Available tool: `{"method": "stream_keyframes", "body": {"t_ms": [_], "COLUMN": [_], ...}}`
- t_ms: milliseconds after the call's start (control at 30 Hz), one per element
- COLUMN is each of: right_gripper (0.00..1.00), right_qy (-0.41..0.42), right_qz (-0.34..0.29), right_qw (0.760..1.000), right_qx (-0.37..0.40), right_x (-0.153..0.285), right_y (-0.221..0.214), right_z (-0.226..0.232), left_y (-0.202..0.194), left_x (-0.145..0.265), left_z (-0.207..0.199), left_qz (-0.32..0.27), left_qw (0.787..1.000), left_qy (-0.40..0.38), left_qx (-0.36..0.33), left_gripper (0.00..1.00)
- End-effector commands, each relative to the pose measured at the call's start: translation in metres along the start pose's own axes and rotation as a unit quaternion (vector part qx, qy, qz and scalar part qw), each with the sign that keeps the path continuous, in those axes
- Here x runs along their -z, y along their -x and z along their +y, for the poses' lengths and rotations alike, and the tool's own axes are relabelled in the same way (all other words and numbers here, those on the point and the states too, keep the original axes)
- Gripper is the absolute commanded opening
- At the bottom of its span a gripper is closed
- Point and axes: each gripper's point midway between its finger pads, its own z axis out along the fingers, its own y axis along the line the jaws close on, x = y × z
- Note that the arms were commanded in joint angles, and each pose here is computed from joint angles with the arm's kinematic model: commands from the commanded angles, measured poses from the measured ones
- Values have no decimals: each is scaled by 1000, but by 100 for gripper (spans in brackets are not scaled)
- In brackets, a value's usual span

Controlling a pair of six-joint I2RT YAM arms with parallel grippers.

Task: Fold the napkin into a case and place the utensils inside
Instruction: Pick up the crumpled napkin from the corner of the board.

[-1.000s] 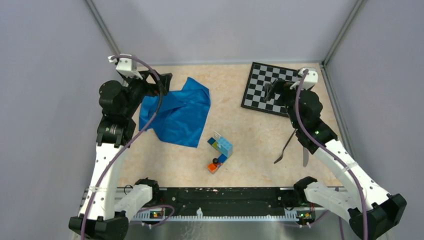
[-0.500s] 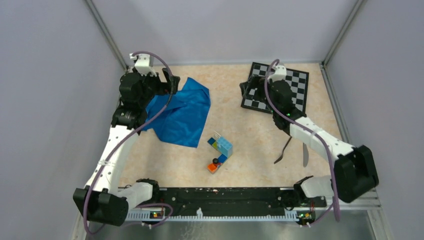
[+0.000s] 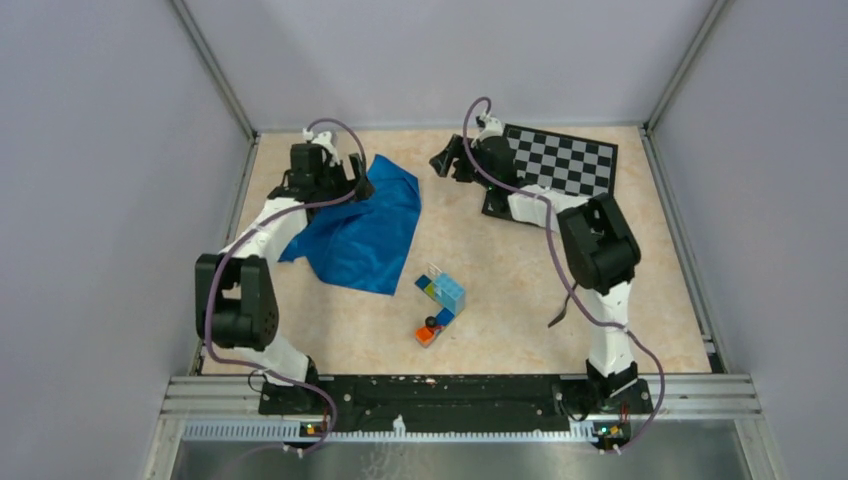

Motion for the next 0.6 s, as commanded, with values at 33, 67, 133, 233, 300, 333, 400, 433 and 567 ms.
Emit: {"method": "stream_keyframes", "body": {"t_ms": [33, 67, 133, 233, 300, 333, 400, 433, 567], "right_gripper": [72, 72, 72, 71, 71, 71, 70, 68, 62], "right_qy": [63, 61, 59, 54, 25, 12, -10, -12, -35], "right_qz": [66, 79, 99, 127, 145, 152, 171, 178, 194], "right_qw": [996, 995, 993, 990, 988, 986, 982, 980, 974], "right_qx": [-25, -20, -1, 25, 54, 70, 84, 88, 115], "right_x": [-48, -55, -64, -74, -81, -84, -89, -91, -96], "right_y": [-29, -39, -54, -74, -88, -93, -106, -110, -119], "right_z": [26, 26, 31, 40, 37, 34, 26, 27, 21], "left_y": [-16, -20, -19, -33, -34, -37, -45, -48, -60], "left_x": [-42, -49, -65, -90, -99, -102, -105, -105, -105], "left_z": [19, 21, 26, 29, 37, 42, 48, 49, 50], "left_qz": [92, 117, 128, 158, 165, 171, 180, 185, 193], "left_qw": [994, 990, 987, 979, 974, 970, 964, 963, 960], "left_qy": [47, 61, 95, 127, 157, 171, 189, 191, 193], "left_qx": [44, 46, 20, -4, -22, -30, -44, -50, -60], "left_gripper": [98, 97, 94, 92, 92, 90, 84, 82, 81]}}
